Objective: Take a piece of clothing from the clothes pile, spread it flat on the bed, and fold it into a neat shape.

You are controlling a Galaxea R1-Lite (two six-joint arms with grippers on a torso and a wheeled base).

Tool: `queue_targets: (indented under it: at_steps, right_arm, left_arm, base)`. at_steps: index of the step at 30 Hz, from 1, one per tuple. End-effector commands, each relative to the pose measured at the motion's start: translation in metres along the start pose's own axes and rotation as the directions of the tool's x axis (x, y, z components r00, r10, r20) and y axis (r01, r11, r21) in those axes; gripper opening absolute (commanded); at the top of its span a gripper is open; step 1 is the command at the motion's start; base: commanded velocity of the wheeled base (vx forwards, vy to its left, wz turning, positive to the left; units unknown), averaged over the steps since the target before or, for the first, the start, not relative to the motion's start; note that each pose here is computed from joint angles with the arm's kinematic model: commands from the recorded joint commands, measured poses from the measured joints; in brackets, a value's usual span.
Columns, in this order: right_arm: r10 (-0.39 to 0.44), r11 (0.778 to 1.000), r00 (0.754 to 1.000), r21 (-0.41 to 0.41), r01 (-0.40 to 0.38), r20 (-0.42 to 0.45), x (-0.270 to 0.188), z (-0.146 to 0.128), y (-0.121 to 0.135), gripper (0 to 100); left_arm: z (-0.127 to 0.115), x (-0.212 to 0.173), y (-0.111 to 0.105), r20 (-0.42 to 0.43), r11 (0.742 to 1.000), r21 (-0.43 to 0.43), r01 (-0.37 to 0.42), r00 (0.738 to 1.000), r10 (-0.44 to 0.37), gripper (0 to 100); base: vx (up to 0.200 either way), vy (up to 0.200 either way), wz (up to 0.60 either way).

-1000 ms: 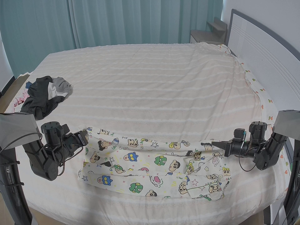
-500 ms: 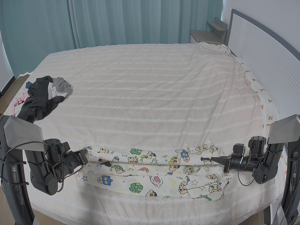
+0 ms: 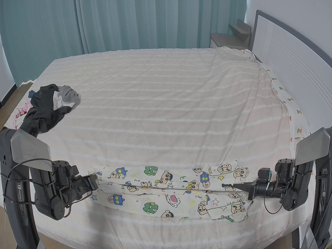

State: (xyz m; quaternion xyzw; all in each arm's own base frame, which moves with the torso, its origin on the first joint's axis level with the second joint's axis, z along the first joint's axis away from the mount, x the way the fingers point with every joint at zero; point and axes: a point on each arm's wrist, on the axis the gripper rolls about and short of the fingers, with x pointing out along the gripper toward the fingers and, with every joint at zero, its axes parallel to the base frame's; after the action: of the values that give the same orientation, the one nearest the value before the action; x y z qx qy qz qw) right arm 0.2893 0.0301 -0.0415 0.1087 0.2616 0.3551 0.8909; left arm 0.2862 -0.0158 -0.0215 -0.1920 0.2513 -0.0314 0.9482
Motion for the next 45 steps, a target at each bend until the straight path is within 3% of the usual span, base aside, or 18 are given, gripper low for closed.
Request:
queue_targets:
  at_steps: [1,7,8,10,11,25,30,38,43,45]
  right_arm:
    - [0.002,1.000,1.000,0.012,-0.002,-0.017,0.000,-0.005,0.001,0]
    - [0.004,1.000,1.000,0.004,-0.004,-0.030,-0.002,-0.008,0.003,0]
    - [0.004,1.000,0.999,0.003,-0.004,-0.033,-0.002,-0.009,0.003,100]
    - [0.006,1.000,0.999,-0.002,-0.006,-0.037,-0.003,-0.010,0.004,100]
    - [0.006,1.000,0.999,0.000,-0.006,-0.041,-0.004,-0.010,0.005,100]
    - [-0.023,1.000,1.000,-0.016,0.023,0.006,-0.021,0.004,0.007,100]
    - [-0.046,0.999,0.998,-0.021,0.047,0.037,-0.034,0.012,0.009,100]
    - [-0.054,0.994,0.991,-0.088,0.065,0.126,-0.036,0.038,0.010,100]
    - [-0.034,0.992,0.988,-0.113,0.051,0.148,-0.022,0.052,0.009,100]
    - [-0.040,0.992,0.990,-0.111,0.056,0.139,-0.011,0.064,0.007,100]
  left_arm:
    - [-0.005,0.001,0.002,-0.010,1.000,-0.002,-0.002,1.000,0.002,0]
    - [-0.008,0.000,0.003,-0.024,1.000,-0.004,-0.014,1.000,0.014,0]
    - [-0.008,-0.001,0.003,-0.025,1.000,-0.005,-0.015,1.000,0.014,0]
    - [-0.009,-0.002,0.003,-0.033,1.000,-0.005,-0.015,0.999,0.015,0]
    - [-0.010,-0.002,0.003,-0.034,1.000,-0.005,-0.017,0.999,0.017,100]
    - [-0.003,-0.006,0.005,0.018,0.996,-0.026,-0.088,0.996,0.088,100]
    - [0.003,-0.018,0.004,0.031,0.993,-0.080,-0.090,0.995,0.093,100]
    - [0.040,-0.039,0.006,0.197,0.985,-0.149,-0.092,0.973,0.121,100]
    - [0.058,-0.050,0.003,0.275,0.951,-0.309,-0.016,0.956,0.105,100]
    - [0.058,-0.054,0.000,0.265,0.909,-0.413,0.050,0.962,0.067,100]
  base:
    - [0.000,0.000,0.00]
    - [0.000,0.000,0.00]
    - [0.000,0.000,0.00]
    - [0.000,0.000,0.00]
    - [0.000,0.000,0.00]
    - [0.000,0.000,0.00]
    - [0.000,0.000,0.00]
    - [0.000,0.000,0.00]
    - [0.000,0.000,0.00]
    - [0.000,0.000,0.00]
